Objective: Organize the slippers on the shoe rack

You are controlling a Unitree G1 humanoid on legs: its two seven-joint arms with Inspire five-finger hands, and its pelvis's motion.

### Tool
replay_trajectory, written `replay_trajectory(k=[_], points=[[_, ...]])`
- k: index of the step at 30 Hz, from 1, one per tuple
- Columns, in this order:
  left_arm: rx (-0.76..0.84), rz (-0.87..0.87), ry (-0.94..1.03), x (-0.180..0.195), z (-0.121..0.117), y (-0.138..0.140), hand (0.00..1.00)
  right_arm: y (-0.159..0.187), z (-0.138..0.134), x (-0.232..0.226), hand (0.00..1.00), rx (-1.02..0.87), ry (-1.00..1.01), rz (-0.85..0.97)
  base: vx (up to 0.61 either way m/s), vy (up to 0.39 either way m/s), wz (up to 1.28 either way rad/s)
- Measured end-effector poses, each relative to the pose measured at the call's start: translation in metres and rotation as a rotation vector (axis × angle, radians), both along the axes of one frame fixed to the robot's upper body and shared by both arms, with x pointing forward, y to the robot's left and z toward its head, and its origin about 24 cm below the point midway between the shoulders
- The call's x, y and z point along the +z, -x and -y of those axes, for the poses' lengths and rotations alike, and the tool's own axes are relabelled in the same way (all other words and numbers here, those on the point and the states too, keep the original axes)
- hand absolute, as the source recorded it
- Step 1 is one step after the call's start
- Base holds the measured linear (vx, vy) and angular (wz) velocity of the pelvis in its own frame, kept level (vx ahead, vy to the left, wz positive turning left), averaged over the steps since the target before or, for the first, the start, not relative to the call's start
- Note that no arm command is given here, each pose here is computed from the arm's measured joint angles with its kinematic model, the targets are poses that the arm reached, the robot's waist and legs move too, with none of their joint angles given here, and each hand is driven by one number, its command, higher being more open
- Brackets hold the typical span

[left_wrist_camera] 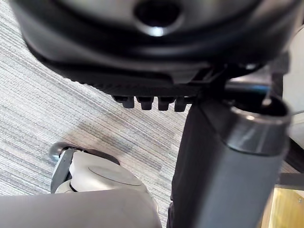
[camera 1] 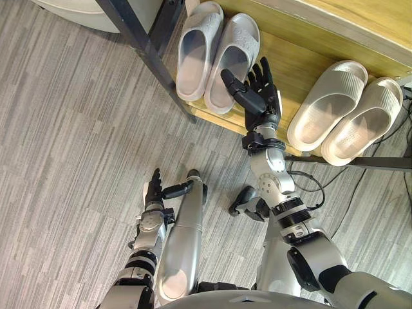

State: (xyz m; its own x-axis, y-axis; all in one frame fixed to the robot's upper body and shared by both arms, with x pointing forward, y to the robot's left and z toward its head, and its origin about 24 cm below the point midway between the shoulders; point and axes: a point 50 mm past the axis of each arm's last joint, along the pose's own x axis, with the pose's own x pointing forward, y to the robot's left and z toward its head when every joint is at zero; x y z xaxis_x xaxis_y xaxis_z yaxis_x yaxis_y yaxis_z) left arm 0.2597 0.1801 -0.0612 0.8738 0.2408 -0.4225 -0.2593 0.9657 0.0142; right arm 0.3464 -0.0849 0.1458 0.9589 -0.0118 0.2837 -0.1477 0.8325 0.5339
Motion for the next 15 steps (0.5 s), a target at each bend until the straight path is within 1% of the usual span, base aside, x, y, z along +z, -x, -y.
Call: replay_trajectory(k=[3, 7, 10, 15], points=[[-0.004, -0.001, 0.018, -0.001, 0.006, 0.000, 1.00, -0.001, 0.002, -0.001, 1.00, 0.002, 0.024, -0.014, -0.01, 0.023, 0.00], [-0.007, -0.004, 0.025, -0.002, 0.008, 0.001, 1.00, 0.002, 0.002, -0.009, 1.00, -0.015, 0.127, -0.023, -0.02, 0.048, 0.00], [-0.009, -0.008, 0.033, -0.003, 0.010, 0.001, 1.00, 0.016, 0.010, -0.021, 1.00, -0.071, 0.174, -0.033, -0.02, 0.055, -0.03], [-0.002, -0.022, 0.033, -0.006, 0.009, 0.005, 1.00, 0.028, 0.020, -0.037, 1.00, -0.194, 0.214, -0.093, -0.03, 0.037, -0.13]])
